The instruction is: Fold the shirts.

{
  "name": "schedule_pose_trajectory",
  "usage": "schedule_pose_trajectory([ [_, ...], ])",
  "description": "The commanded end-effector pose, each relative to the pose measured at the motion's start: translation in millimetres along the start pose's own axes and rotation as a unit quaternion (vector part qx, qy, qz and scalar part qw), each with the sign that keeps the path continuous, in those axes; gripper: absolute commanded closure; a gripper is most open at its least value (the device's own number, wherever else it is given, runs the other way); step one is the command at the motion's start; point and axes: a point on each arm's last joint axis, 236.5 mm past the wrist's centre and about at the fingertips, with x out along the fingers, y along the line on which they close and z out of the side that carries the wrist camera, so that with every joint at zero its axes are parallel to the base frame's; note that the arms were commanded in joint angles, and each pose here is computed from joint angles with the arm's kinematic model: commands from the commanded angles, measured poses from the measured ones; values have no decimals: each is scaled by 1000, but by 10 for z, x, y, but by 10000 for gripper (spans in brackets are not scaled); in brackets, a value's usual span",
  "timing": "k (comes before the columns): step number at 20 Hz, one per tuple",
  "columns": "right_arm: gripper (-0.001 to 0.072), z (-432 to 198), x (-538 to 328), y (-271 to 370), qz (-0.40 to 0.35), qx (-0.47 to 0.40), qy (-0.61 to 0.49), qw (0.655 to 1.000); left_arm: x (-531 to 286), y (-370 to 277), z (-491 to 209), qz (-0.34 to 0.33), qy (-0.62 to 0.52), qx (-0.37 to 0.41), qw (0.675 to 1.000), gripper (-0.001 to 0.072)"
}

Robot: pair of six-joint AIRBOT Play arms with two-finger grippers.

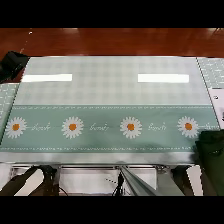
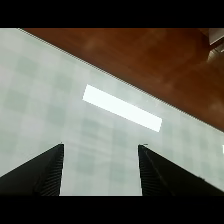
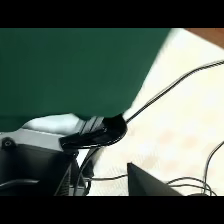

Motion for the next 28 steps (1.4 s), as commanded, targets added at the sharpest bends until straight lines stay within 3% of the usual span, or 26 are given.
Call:
schedule_pose_trajectory([
  [1,266,298,-111,533,112,-49,-72,990,-1,-24,-49,-4,10,1,1000,183],
  [3,268,658,-700,1160,261,-74,-185,945,-7,-103,-195,-18,41,3,999,174],
  [4,270,799,-1171,1472,344,-89,-249,901,-10,-184,-315,-31,64,22,997,112],
  [6,383,681,-2196,2028,491,-163,-330,790,3,-460,-544,-66,97,81,990,98],
  [7,383,457,-2501,2276,519,-230,-340,750,22,-640,-652,-84,107,119,984,98],
  [10,380,-145,-2603,2905,497,-387,-320,707,54,-1102,-1094,-82,165,218,958,98],
  [11,374,-294,-2485,3106,471,-428,-312,706,32,-1121,-1216,-44,188,238,952,99],
  [13,150,-395,-2177,3425,389,-477,-311,724,-49,-1052,-1337,36,220,295,929,97],
  [14,111,-409,-2043,3556,350,-489,-316,734,-88,-1054,-1367,60,231,324,915,22],
  [15,111,-422,-1910,3689,311,-500,-320,742,-110,-1108,-1416,66,243,336,907,-13],
  [21,103,-644,-1144,4001,134,-596,-279,741,-78,-853,-1837,106,349,339,867,-13],
  [23,103,-717,-982,3960,118,-605,-243,749,-74,-803,-1894,112,363,338,861,-13],
  [28,104,-725,-954,3935,114,-607,-235,751,187,-1045,-1695,76,291,344,890,-13],
])
